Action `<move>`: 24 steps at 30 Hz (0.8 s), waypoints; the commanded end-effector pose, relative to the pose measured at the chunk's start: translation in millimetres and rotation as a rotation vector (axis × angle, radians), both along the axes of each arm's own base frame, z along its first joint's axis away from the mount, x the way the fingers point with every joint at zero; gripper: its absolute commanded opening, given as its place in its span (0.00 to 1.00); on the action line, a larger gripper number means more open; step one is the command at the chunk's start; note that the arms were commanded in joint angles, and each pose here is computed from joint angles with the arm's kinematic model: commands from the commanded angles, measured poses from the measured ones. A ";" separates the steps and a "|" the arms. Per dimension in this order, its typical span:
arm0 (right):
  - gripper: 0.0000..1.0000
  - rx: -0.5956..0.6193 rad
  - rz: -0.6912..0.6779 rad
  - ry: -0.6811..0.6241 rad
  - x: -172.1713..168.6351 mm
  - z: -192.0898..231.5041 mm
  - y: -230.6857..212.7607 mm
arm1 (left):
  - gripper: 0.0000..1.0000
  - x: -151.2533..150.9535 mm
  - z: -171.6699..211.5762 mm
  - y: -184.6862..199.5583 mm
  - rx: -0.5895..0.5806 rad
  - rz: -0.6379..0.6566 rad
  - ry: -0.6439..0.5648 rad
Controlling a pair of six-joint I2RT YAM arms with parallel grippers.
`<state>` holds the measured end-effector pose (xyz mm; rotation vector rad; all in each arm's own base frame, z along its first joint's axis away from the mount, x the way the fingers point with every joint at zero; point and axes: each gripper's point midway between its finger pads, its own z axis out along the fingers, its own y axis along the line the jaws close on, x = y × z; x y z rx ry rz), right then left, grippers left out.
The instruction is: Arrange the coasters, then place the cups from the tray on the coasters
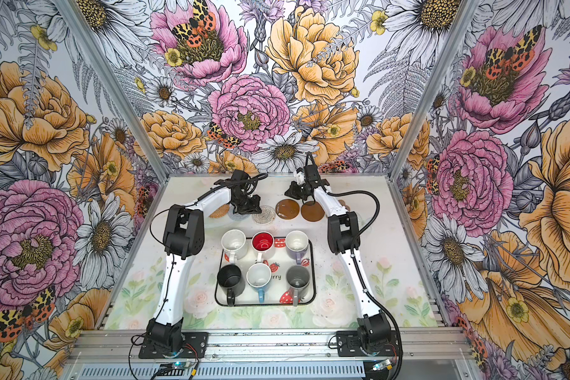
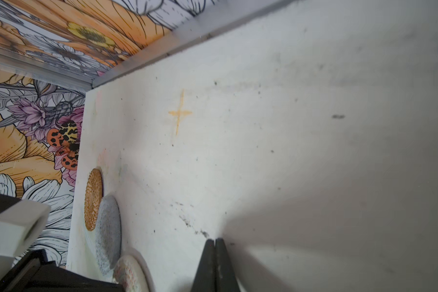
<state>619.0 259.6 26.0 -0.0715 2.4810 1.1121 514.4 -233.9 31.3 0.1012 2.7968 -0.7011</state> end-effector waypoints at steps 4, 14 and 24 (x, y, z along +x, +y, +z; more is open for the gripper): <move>0.00 -0.019 0.032 0.060 -19.6 -16.2 2.9 | 0.03 5.7 -18.8 5.1 0.025 0.027 0.020; 0.00 -0.024 0.039 0.086 -29.0 -16.6 -0.9 | 0.03 18.4 -16.8 9.7 0.033 0.066 0.001; 0.00 -0.030 0.033 0.078 -29.5 -6.8 -11.6 | 0.03 29.9 -12.1 16.5 0.039 0.104 -0.019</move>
